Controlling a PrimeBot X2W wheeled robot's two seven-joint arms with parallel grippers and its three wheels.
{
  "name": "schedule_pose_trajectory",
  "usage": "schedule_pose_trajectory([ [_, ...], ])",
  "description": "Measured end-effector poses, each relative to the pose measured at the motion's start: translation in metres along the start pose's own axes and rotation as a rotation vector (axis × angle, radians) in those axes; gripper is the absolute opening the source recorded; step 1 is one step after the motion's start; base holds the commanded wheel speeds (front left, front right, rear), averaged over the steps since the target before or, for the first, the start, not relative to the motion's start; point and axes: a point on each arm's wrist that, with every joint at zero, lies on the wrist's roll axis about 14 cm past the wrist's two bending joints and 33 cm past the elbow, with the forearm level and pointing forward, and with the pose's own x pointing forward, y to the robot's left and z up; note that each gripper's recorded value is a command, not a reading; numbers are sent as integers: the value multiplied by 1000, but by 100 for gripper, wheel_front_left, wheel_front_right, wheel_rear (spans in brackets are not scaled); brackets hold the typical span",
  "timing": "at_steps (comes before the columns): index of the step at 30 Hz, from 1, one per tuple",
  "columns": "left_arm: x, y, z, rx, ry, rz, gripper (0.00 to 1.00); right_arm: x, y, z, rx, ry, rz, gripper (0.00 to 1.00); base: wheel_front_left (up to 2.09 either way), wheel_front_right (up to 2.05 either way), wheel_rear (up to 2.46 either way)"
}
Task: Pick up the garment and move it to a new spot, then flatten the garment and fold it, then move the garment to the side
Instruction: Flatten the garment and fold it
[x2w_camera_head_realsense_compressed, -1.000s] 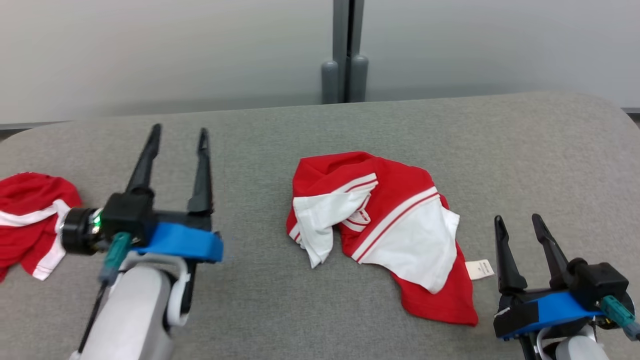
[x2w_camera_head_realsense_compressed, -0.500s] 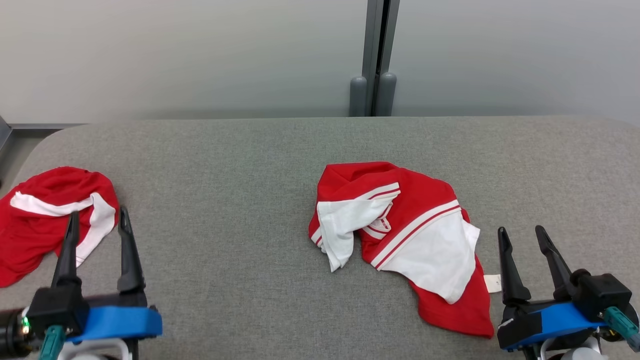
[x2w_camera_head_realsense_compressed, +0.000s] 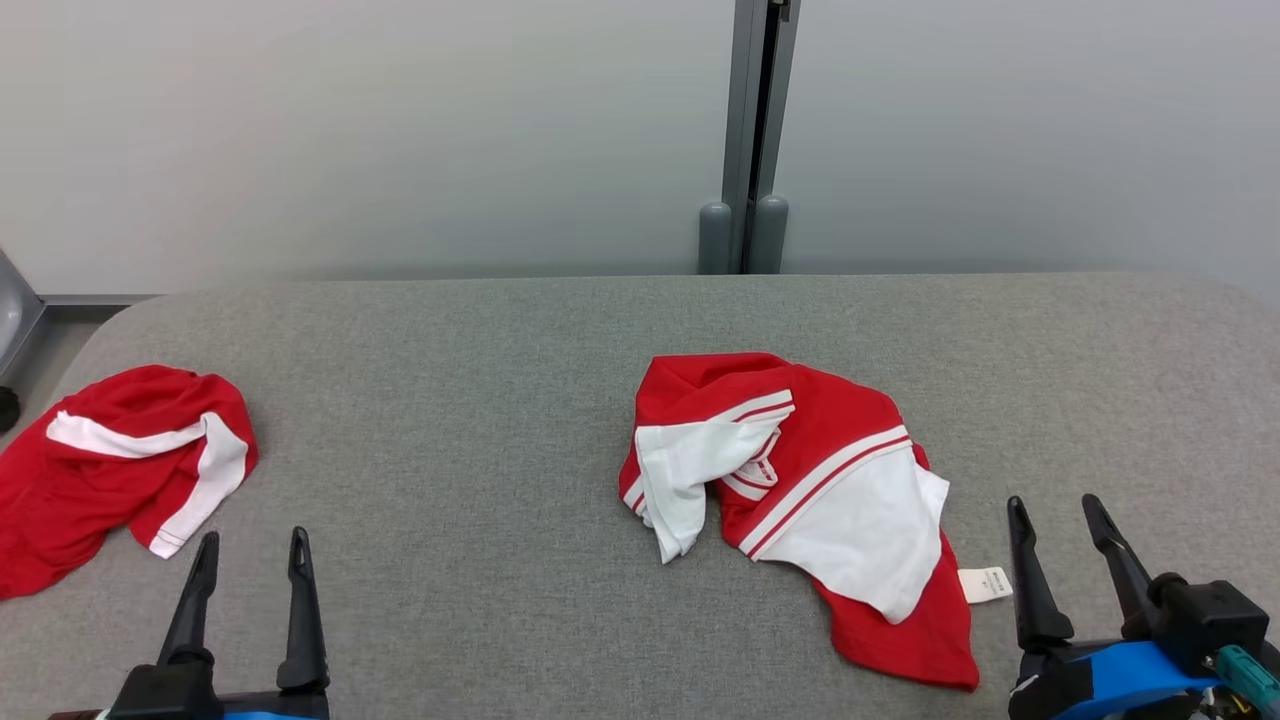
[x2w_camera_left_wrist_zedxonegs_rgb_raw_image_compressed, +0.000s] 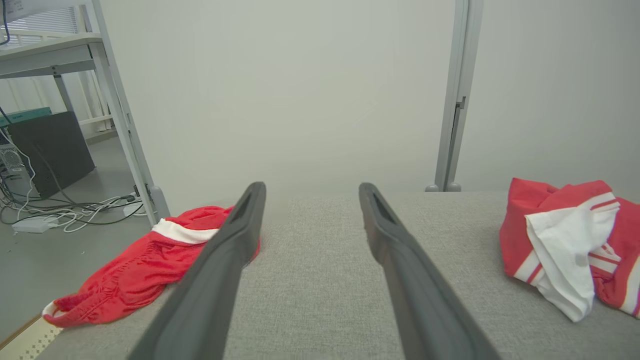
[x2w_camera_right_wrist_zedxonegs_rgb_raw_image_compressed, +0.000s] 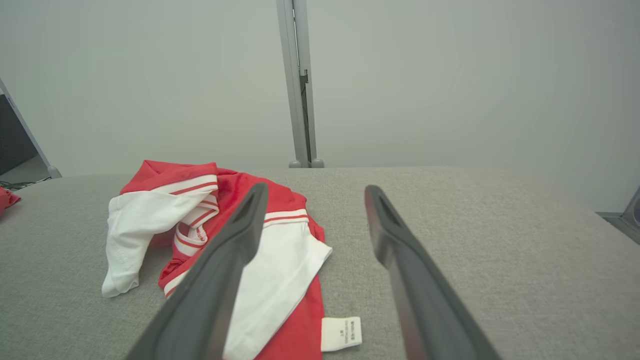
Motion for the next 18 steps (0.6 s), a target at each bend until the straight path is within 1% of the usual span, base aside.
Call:
schedule_pose_trajectory([
  [5, 0, -9, -3, 4, 29, -26, 100, -3, -2, 3, -10, 6, -5, 100, 0, 0, 0],
  [7, 4, -9, 0, 21, 29, -30, 100, -3, -2, 4, -12, 5, -6, 100, 0, 0, 0],
  [13, 8, -10, 6, -10, 28, -23, 100, -4, -2, 7, -20, 9, -3, 100, 0, 0, 0],
  [18, 9, -10, 7, -10, 33, -24, 100, -6, -2, 6, -21, 18, -4, 100, 0, 0, 0],
])
